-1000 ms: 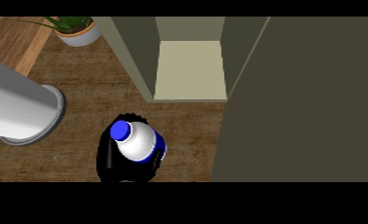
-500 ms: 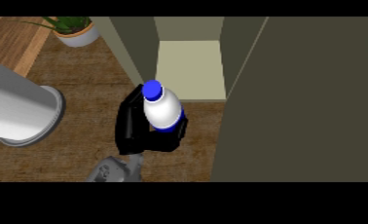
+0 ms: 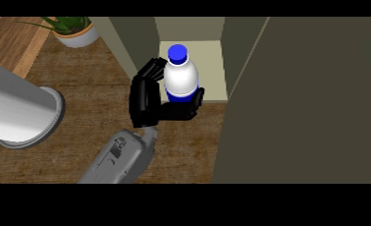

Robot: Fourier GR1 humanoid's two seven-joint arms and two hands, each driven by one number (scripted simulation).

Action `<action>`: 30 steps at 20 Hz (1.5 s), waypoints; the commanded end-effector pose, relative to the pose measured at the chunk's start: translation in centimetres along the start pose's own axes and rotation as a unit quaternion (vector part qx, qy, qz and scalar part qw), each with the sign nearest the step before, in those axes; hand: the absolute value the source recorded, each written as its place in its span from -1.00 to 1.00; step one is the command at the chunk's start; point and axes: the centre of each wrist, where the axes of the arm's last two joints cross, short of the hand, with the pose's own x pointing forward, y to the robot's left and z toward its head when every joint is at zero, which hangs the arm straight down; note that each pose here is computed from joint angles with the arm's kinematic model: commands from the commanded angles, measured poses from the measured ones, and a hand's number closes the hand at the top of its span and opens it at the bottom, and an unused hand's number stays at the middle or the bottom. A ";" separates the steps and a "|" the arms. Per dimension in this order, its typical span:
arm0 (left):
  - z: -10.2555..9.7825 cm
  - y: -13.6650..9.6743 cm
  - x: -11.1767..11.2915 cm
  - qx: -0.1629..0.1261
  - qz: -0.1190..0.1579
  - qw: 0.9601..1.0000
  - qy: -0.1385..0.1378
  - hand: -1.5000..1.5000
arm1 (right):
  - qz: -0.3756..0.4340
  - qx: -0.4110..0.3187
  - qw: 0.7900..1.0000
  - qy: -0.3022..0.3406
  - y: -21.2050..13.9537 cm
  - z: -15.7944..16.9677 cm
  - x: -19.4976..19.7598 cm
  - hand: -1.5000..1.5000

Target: Pick up the bottled water, place it into the cabinet and close the cabinet

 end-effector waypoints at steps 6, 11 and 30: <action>-4.8 -1.6 0.2 0.011 -0.065 0.998 0.004 1.00 | 0.004 -0.009 1.000 -0.023 -0.2 0.1 1.5 -1.00; -8.2 0.3 0.1 0.026 -0.105 0.994 0.022 1.00 | -0.004 0.007 1.000 -0.026 0.2 1.5 2.7 -1.00; -10.8 0.1 -4.8 0.094 -0.250 0.963 0.041 1.00 | 0.003 0.013 1.000 -0.019 -0.9 0.5 2.0 -1.00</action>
